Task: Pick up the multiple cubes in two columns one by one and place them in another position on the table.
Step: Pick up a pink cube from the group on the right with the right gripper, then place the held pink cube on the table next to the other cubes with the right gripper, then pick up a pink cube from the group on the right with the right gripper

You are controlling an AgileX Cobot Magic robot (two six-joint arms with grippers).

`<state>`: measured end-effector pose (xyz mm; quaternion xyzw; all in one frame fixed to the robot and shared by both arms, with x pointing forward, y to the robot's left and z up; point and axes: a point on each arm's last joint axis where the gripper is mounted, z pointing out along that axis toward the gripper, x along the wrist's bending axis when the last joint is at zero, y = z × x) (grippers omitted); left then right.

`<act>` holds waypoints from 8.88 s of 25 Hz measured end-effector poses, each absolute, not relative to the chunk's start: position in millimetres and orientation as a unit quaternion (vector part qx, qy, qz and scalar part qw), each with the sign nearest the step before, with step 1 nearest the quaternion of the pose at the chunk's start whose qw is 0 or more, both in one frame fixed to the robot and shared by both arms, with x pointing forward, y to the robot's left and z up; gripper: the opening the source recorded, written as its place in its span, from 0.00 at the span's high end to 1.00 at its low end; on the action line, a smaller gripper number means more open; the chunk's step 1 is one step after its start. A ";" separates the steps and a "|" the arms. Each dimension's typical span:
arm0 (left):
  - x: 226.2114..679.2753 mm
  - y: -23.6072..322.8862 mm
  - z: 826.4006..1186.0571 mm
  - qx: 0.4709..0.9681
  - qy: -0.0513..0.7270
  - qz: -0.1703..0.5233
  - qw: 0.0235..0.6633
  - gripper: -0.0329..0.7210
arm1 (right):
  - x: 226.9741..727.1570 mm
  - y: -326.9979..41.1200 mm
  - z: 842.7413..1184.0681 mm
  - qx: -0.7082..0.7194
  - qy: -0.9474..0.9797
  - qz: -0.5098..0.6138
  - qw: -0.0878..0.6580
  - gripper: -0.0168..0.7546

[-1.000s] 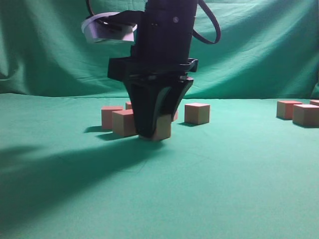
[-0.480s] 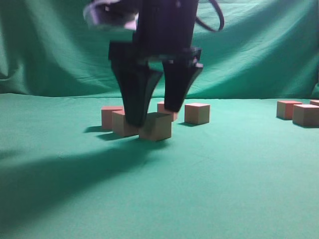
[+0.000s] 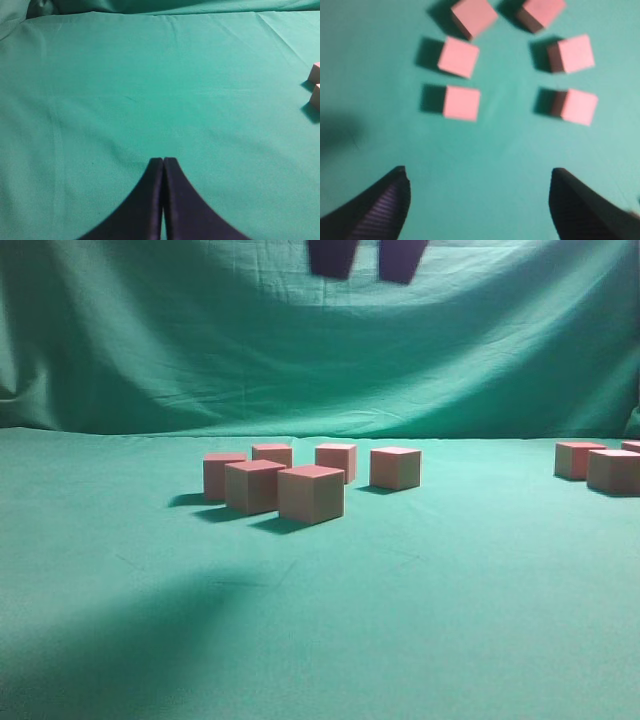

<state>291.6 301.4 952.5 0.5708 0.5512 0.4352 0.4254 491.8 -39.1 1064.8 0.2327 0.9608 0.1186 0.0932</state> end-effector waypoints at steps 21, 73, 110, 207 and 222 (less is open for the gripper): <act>291.6 301.4 952.5 0.571 0.551 0.435 0.425 0.96 | 545.9 -200.6 1033.3 0.589 0.787 -0.062 0.171 0.23; 291.6 301.4 952.5 0.571 0.551 0.435 0.425 0.96 | 601.9 -205.2 941.7 0.658 0.735 0.087 0.138 0.64; 291.6 301.4 952.5 0.571 0.551 0.435 0.425 0.96 | 453.4 -44.8 987.7 0.502 0.848 0.146 0.094 0.64; 291.6 301.4 952.5 0.571 0.551 0.435 0.425 0.96 | 526.6 -287.2 1061.9 0.712 0.666 0.103 0.199 0.37; 291.6 301.4 952.5 0.571 0.551 0.435 0.425 0.96 | 579.5 -277.9 974.4 0.684 0.710 0.070 0.153 0.37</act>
